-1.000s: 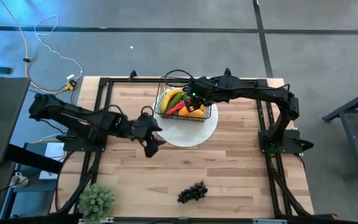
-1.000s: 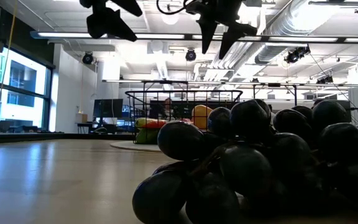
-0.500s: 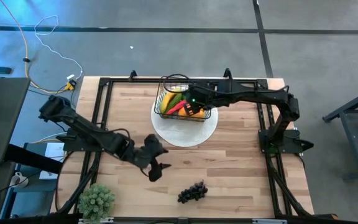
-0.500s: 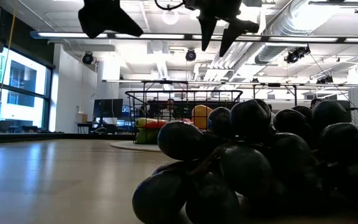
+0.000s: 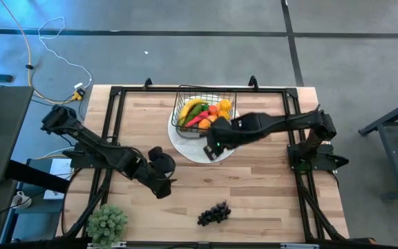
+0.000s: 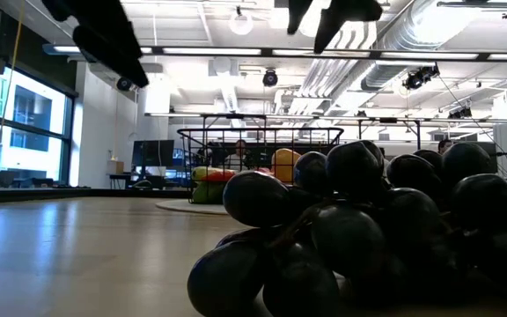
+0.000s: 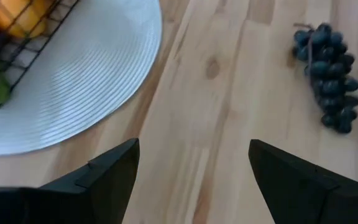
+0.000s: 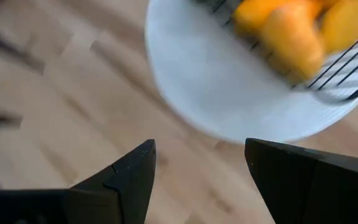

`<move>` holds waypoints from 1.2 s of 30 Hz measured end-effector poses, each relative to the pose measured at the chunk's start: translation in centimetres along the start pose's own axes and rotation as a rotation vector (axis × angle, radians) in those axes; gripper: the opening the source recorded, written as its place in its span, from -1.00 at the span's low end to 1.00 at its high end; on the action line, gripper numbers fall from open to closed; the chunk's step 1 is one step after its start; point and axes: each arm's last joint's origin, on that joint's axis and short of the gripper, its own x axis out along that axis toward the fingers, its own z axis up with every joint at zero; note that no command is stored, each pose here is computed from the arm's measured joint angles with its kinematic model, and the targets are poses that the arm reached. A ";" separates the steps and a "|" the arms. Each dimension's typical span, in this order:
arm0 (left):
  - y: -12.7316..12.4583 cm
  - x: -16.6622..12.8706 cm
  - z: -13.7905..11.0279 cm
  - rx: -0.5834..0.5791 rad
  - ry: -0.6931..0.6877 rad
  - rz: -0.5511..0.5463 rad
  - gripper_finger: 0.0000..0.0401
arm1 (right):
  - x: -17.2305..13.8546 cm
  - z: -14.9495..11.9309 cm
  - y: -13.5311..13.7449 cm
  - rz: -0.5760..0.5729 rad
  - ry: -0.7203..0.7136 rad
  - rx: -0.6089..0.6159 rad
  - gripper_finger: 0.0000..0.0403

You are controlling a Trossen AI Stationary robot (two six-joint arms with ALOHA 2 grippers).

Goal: Build produce basket
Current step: Put the grapes into the wire basket

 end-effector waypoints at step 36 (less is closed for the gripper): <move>2.5 -3.6 -1.0 0.052 0.106 0.031 0.46 | 5.7 -16.3 10.6 0.219 0.191 -0.898 0.14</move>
